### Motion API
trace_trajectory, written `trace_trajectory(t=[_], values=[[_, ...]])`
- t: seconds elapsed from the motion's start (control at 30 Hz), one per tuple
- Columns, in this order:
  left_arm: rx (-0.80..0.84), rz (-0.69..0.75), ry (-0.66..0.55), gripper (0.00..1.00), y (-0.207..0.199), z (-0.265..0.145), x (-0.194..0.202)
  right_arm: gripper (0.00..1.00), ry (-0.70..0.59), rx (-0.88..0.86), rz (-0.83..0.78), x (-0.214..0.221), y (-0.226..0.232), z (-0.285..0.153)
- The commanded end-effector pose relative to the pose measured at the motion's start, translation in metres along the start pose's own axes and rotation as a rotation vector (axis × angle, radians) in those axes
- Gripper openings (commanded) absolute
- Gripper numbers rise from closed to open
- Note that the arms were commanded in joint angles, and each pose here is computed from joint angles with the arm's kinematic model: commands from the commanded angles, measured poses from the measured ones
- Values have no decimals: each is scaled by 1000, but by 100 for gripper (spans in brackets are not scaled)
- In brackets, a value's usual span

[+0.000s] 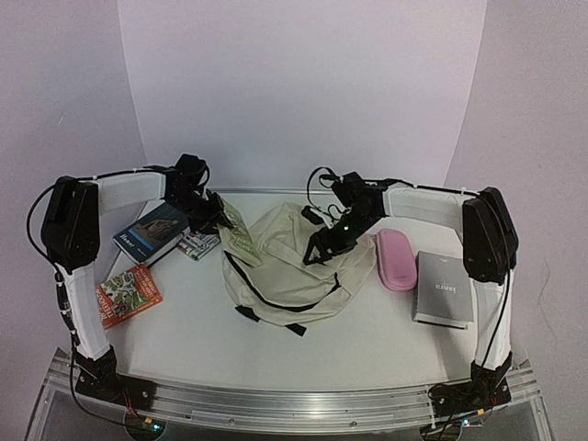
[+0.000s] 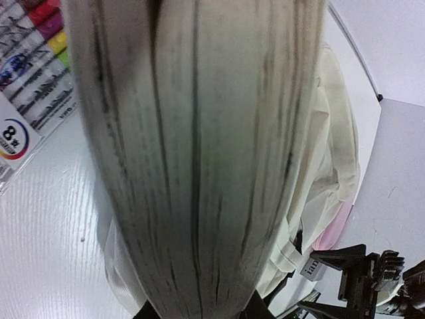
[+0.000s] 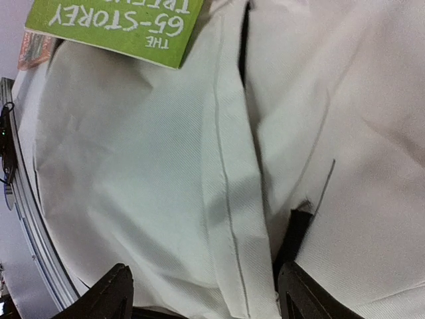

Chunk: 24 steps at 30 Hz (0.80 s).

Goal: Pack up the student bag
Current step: Adjust the student bag at the center of the board.

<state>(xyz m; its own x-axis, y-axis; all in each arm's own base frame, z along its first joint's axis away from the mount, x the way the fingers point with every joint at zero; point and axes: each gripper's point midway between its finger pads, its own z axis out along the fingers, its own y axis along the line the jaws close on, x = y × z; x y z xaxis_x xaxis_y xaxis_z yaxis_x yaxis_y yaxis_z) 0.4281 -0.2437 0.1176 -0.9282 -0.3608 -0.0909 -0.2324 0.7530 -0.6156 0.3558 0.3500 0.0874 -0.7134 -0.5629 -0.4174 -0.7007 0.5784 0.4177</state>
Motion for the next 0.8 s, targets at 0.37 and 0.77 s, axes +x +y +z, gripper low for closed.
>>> trace_trajectory(t=[0.37, 0.77], values=[[84, -73, -311, 0, -2, -160, 35, 72, -65, -188, -153, -42, 158, 21], [67, -170, -381, 0, 34, -205, 78, 50, -5, -170, -79, -35, 144, 77]])
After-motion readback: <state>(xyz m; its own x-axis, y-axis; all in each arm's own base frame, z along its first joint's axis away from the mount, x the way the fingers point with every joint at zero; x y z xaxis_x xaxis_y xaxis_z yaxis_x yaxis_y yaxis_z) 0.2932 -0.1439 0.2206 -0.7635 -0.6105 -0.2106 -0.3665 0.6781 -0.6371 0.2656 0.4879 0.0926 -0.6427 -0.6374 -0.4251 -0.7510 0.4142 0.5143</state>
